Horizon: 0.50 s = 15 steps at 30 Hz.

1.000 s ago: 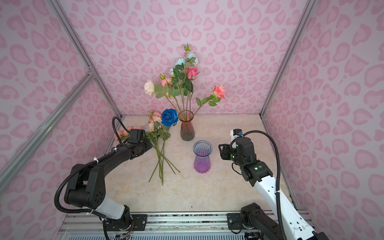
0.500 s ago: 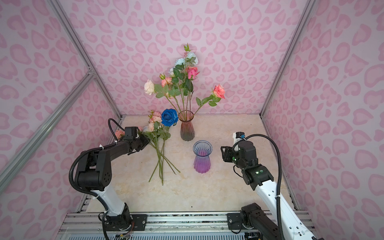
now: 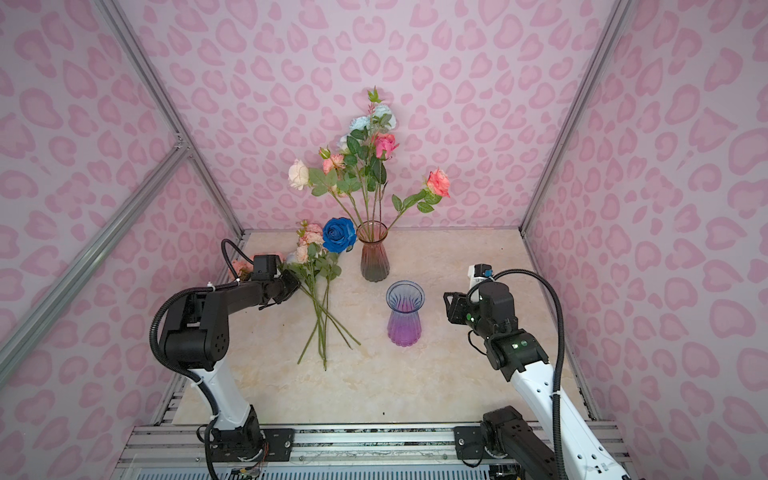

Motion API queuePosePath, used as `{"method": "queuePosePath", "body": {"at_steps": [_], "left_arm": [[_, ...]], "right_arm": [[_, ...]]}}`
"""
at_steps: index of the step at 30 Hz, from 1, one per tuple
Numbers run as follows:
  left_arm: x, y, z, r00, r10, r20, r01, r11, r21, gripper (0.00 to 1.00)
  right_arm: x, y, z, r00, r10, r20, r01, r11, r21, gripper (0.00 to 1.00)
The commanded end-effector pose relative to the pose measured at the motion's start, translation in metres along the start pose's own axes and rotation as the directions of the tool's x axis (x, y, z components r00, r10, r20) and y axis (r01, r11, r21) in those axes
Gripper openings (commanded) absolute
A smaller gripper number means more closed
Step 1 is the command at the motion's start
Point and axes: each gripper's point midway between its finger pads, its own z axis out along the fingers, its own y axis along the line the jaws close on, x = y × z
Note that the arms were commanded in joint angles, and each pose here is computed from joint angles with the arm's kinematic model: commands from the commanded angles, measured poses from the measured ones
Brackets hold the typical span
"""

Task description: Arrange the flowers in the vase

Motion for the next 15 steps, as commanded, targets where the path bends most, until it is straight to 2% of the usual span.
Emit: {"method": "queuePosePath", "body": {"at_steps": [1, 6, 9, 11, 15], "left_arm": [[-0.01, -0.003, 0.002, 0.999, 0.034, 0.03, -0.034, 0.999, -0.005, 0.2], [-0.012, -0.003, -0.007, 0.997, 0.068, 0.032, -0.067, 0.997, -0.025, 0.18], [-0.011, 0.001, -0.008, 0.996, 0.087, 0.02, -0.086, 0.995, -0.046, 0.1], [-0.01, 0.003, -0.01, 0.997, 0.08, 0.017, -0.079, 0.995, -0.056, 0.09], [-0.013, -0.005, -0.03, 0.995, 0.081, 0.05, -0.079, 0.996, -0.041, 0.05]], "right_arm": [[0.002, 0.004, 0.003, 1.0, -0.01, -0.005, 0.01, 1.0, -0.025, 0.39], [-0.001, 0.002, -0.001, 1.0, -0.017, 0.01, 0.017, 1.0, -0.014, 0.4], [-0.003, 0.001, -0.002, 1.0, -0.022, 0.02, 0.022, 1.0, -0.004, 0.4], [-0.005, 0.003, -0.002, 1.0, -0.019, 0.023, 0.019, 1.0, -0.013, 0.4], [-0.007, 0.005, -0.005, 0.999, -0.021, 0.028, 0.021, 1.0, -0.021, 0.4]]}}
